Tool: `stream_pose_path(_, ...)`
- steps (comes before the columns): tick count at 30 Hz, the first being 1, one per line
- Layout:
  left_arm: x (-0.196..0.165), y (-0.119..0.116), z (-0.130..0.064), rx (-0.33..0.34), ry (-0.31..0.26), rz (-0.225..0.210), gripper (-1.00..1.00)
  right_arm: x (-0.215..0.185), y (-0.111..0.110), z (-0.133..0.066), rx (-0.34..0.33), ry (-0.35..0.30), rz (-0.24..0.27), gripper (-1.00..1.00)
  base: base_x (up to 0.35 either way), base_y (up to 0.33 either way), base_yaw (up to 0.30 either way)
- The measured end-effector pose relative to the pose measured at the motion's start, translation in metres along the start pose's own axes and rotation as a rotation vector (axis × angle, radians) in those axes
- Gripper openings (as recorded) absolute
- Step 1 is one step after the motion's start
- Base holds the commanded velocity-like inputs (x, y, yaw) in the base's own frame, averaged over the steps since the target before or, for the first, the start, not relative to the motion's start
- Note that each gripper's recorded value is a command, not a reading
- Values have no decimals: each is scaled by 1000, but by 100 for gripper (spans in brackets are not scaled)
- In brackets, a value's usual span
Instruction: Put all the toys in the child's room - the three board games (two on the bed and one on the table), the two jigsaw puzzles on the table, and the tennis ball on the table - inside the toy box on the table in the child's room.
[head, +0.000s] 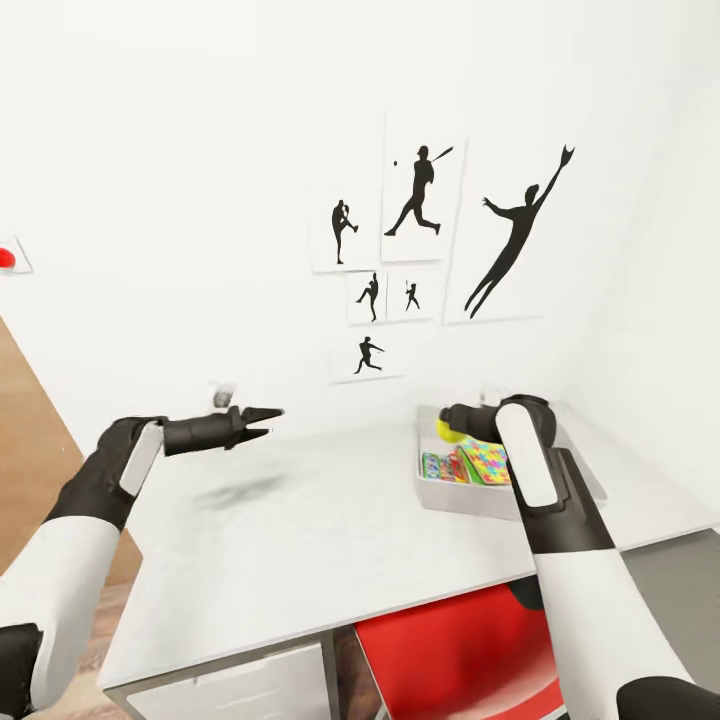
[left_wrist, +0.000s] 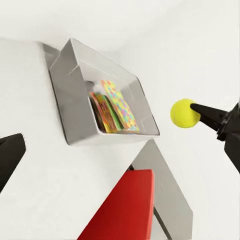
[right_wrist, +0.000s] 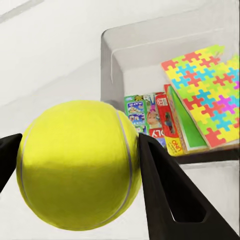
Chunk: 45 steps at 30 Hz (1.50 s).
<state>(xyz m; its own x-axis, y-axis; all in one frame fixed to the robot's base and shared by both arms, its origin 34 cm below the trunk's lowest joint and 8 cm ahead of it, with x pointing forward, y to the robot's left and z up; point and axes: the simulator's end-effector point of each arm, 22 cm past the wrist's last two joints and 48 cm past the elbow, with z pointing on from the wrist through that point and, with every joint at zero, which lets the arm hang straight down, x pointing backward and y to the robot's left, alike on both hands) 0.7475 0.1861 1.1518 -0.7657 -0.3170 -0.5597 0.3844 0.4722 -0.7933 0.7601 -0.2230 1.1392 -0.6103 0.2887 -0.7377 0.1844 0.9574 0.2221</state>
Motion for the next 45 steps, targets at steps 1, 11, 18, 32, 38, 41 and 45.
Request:
stream_pose_path(1, 3, 0, 13, -23, 7, -5, 100, 1, -3, 1, 14, 4, 0, -100, 0, 0, 0)
stream_pose_path(11, 10, 1, 39, -76, 21, -9, 100, 2, -11, 0, 51, 3, 0, -100, 6, -84, 0)
stream_pose_path(18, 10, 2, 39, -81, 21, -6, 100, 3, -11, 0, 52, 6, -3, -100, 151, -22, 0)
stream_pose_path(32, 11, 1, 40, -76, 22, -6, 100, 2, -10, -1, 54, 1, -7, -100, 85, -132, 0)
stream_pose_path(38, 11, 0, 40, -74, 25, -8, 100, 3, -10, 0, 54, 5, -9, -100, 69, -44, 0)
stream_pose_path(41, 11, -1, 40, -70, 25, -9, 100, 4, -9, 0, 47, 7, -6, -100, 141, -82, 0)
stream_pose_path(45, 11, -1, 39, -67, 25, -11, 100, 5, -9, 1, 47, 10, -4, -100, 34, -21, 0)
